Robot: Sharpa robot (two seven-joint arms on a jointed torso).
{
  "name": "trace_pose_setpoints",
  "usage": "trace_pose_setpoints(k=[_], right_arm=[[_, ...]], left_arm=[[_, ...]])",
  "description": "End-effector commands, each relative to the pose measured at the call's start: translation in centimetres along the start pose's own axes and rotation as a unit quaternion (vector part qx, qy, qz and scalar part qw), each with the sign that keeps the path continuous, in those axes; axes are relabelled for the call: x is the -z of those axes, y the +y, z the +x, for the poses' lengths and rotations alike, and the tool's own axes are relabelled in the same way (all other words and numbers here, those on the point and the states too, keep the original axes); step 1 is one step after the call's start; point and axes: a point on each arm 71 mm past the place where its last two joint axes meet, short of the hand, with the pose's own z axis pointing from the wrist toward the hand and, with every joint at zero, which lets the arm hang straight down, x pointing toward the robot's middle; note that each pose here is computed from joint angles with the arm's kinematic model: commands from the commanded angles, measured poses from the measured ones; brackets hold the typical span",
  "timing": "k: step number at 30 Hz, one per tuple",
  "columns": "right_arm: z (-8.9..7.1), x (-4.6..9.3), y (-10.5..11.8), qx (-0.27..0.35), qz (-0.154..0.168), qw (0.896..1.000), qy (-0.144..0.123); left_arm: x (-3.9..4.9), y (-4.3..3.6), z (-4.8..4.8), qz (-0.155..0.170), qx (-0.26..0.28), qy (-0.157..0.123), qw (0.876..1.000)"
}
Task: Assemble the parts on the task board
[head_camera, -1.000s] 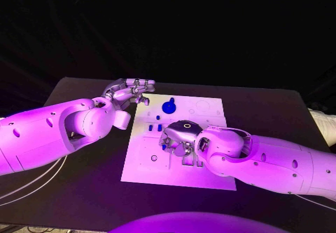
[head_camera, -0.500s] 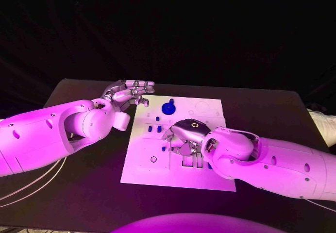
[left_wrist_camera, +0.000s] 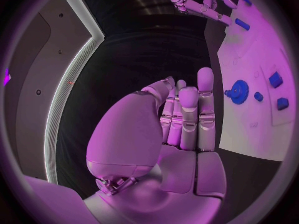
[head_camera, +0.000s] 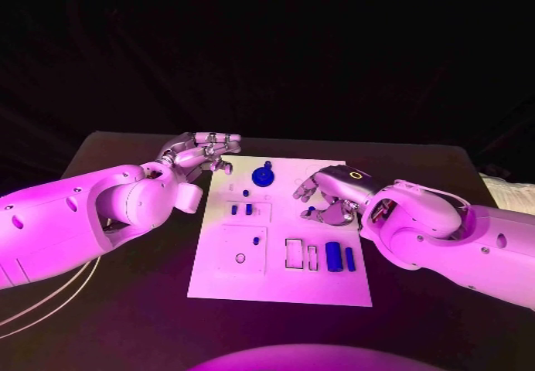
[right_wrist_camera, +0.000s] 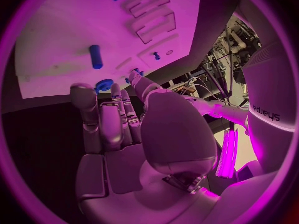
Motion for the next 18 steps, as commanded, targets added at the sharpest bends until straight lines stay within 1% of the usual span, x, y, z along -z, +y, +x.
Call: trace_pose_setpoints(k=[1,8,18], right_arm=[[0.3,0.1,-1.2,0.026,0.023,0.999,0.031],[0.6,0.1,-2.1,0.044,0.036,0.997,0.05],[1.4,-0.6,-2.1,0.051,0.036,0.995,0.075]], left_arm=[[-0.04,-0.06,0.4,0.003,0.002,0.015,1.0],[-0.05,-0.07,0.4,0.004,0.003,0.015,1.0],[-0.08,-0.07,0.38,0.004,0.003,0.016,1.0]])
